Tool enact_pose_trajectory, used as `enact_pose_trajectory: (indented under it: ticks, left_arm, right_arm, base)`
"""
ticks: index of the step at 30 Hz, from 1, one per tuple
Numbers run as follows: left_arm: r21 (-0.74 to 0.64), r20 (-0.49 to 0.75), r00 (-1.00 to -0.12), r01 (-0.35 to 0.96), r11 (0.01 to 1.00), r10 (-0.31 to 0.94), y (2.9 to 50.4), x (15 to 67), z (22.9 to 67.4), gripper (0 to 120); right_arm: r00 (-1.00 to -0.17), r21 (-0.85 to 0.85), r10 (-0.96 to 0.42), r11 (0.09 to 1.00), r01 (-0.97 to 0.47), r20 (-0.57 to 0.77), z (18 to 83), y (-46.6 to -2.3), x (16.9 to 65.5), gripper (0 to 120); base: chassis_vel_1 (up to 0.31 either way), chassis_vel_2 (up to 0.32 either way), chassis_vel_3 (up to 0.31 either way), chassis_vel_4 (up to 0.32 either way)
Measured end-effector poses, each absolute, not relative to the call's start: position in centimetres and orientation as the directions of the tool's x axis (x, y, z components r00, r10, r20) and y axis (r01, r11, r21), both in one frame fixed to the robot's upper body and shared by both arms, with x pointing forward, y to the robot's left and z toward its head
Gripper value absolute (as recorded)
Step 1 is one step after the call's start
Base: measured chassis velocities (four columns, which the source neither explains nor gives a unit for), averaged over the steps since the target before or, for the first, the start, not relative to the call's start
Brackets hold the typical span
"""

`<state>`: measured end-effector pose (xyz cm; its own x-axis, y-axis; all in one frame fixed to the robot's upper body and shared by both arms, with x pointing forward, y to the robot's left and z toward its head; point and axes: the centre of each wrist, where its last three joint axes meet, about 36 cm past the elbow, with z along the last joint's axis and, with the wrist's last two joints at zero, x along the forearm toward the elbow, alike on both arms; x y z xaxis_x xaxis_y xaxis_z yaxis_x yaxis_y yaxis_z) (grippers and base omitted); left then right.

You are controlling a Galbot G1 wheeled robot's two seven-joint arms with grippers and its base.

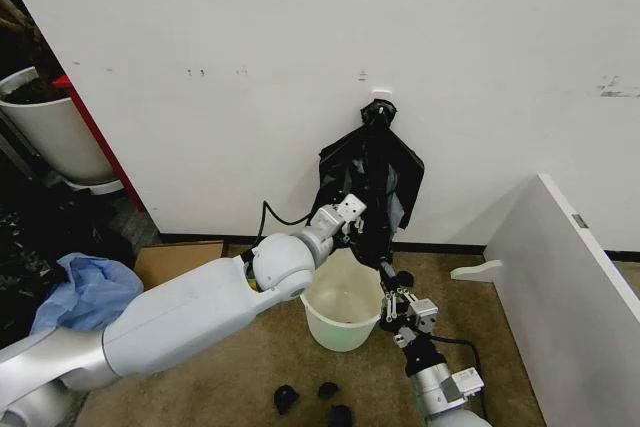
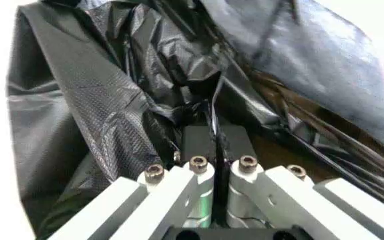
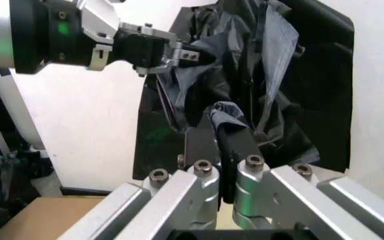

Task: Place the garbage bag over the trash bin.

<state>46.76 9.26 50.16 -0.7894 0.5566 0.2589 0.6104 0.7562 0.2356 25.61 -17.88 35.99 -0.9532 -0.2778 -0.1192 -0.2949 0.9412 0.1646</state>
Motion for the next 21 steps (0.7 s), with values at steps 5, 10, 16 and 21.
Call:
enact_pose_trajectory:
  ticks: [5, 10, 16, 21]
  left_arm:
    - [0.143, 0.146, -0.823, 0.566, 0.812, 0.548, 10.5, 46.5, 49.2, 0]
    - [0.059, 0.063, -0.849, 0.528, 0.847, 0.525, 11.6, 45.8, 48.9, 0]
    - [0.028, 0.018, -0.871, 0.492, 0.87, 0.492, 13.9, 45.0, 48.4, 0]
    - [0.015, 0.014, -0.879, 0.477, 0.879, 0.476, 14.5, 44.6, 48.2, 0]
  right_arm:
    - [-0.951, 0.171, -0.28, 0.939, -0.299, -0.128, 36.4, -17.6, 25.6, 0]
    - [-0.95, 0.176, -0.28, 0.937, -0.301, -0.138, 37.3, -17.8, 24.9, 11]
    - [-0.932, 0.145, -0.331, 0.925, -0.351, -0.148, 40.1, -18.8, 23.2, 38]
    - [-0.932, 0.099, -0.333, 0.932, -0.349, -0.144, 41.7, -19.7, 24.1, 53]
  base:
    - [0.0, 0.0, 0.0, 0.0]
    - [0.0, 0.0, 0.0, 0.0]
    - [0.0, 0.0, 0.0, 0.0]
    - [0.0, 0.0, 0.0, 0.0]
